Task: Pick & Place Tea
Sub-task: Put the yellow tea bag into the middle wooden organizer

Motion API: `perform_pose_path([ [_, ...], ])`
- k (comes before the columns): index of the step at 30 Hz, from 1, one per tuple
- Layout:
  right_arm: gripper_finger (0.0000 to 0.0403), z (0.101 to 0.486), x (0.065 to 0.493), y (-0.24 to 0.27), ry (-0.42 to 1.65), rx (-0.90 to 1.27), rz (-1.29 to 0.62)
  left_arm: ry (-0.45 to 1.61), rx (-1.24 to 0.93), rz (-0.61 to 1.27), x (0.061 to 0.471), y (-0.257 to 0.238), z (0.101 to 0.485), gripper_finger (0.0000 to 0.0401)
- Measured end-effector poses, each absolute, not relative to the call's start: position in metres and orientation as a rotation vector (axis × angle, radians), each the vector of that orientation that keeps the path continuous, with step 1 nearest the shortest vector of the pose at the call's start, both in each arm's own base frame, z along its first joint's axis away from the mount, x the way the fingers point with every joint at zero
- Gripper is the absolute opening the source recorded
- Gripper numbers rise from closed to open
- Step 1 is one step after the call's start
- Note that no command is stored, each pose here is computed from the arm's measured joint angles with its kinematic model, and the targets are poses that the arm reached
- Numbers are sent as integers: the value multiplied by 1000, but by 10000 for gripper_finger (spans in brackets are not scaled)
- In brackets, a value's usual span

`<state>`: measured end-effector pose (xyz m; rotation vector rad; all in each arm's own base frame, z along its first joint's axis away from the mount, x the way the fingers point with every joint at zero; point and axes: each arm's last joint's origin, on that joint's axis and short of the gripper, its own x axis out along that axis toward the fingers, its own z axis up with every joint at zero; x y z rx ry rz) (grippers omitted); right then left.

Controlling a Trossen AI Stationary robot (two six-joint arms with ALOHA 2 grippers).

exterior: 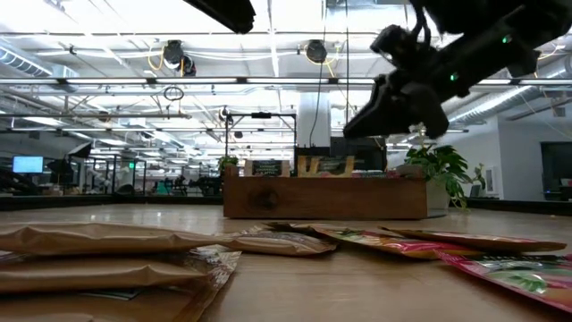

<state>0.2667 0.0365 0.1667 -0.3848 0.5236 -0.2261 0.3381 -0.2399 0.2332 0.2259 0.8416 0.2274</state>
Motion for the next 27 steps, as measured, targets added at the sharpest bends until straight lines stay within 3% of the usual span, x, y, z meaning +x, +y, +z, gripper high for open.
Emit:
perform_pose_path([
  [10,14,162,262,48,579,-187,-57,845,227,228,337,-240,233,93],
  [27,1,152,266,-1,670,-241,-199,854,238,230,338,-238,233,93],
])
